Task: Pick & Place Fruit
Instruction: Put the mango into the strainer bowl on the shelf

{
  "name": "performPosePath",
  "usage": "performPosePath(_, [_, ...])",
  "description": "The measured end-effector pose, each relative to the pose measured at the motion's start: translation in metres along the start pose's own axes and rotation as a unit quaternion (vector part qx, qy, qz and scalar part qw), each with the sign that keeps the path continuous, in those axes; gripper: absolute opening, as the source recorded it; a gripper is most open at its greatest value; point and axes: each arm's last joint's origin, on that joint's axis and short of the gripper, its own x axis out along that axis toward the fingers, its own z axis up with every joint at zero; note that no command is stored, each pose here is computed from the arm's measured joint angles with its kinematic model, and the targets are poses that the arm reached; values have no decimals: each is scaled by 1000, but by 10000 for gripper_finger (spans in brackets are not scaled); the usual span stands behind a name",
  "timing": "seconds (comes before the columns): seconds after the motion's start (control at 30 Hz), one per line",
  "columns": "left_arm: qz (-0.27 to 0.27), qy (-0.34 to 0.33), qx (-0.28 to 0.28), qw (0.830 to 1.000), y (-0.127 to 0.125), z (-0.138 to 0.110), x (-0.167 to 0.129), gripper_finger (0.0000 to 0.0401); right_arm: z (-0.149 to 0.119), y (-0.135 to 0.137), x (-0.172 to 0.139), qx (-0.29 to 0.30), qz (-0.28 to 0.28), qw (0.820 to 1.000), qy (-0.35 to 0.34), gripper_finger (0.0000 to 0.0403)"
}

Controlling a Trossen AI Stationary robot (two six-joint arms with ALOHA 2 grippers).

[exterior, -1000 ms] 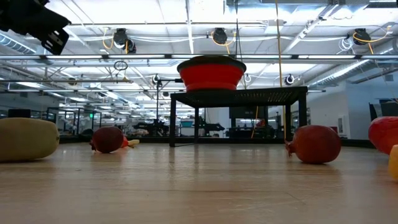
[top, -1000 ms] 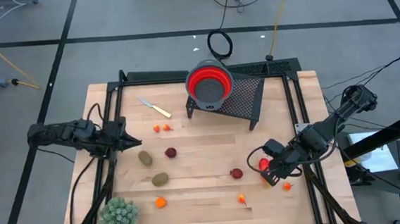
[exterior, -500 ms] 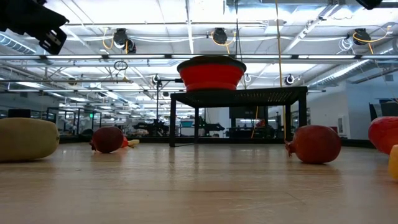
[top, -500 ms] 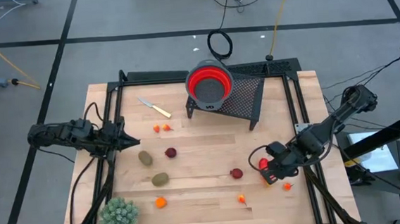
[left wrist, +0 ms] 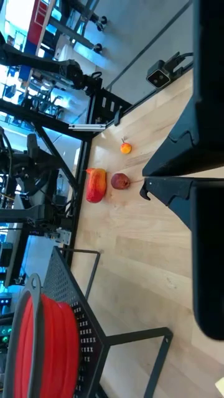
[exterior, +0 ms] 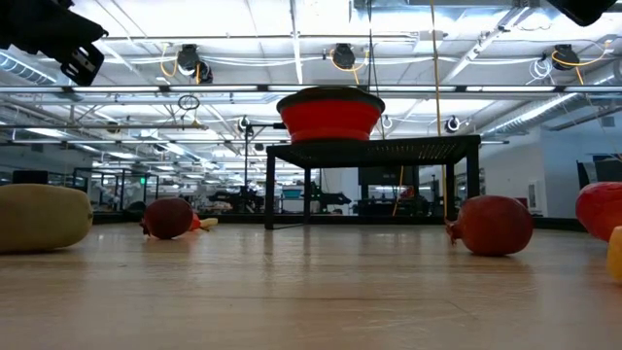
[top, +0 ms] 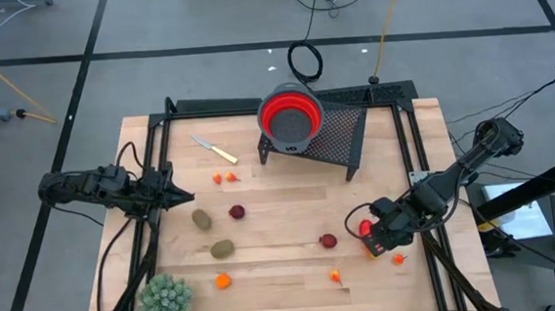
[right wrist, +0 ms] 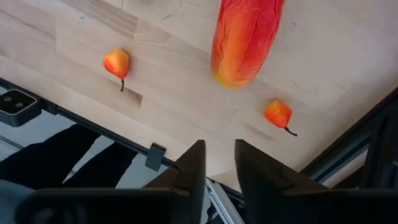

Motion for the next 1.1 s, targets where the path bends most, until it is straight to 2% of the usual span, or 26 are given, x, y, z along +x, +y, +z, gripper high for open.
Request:
performPosePath(0.2, [0, 0, 0, 1000, 0, 0, 0, 2, 2, 0, 0, -4, 4, 999, -33, 158])
performPosePath(0.43, [0, -1, -1, 1000, 0, 0, 0, 14, 4, 0, 0, -3, 4, 999, -54, 229])
performPosePath(0.67, [0, -1, -2, 1000, 0, 0, 0, 2, 6, -3, -1, -1, -9, 997, -81, 288])
performPosePath(0.87, [0, -1, -5, 1000, 0, 0, 0, 14, 9, -5, -1, 4, -14, 995, -101, 314])
performPosePath(1.1, [0, -1, -5, 1000, 0, 0, 0, 2, 9, -4, -1, -7, -13, 994, -109, 319])
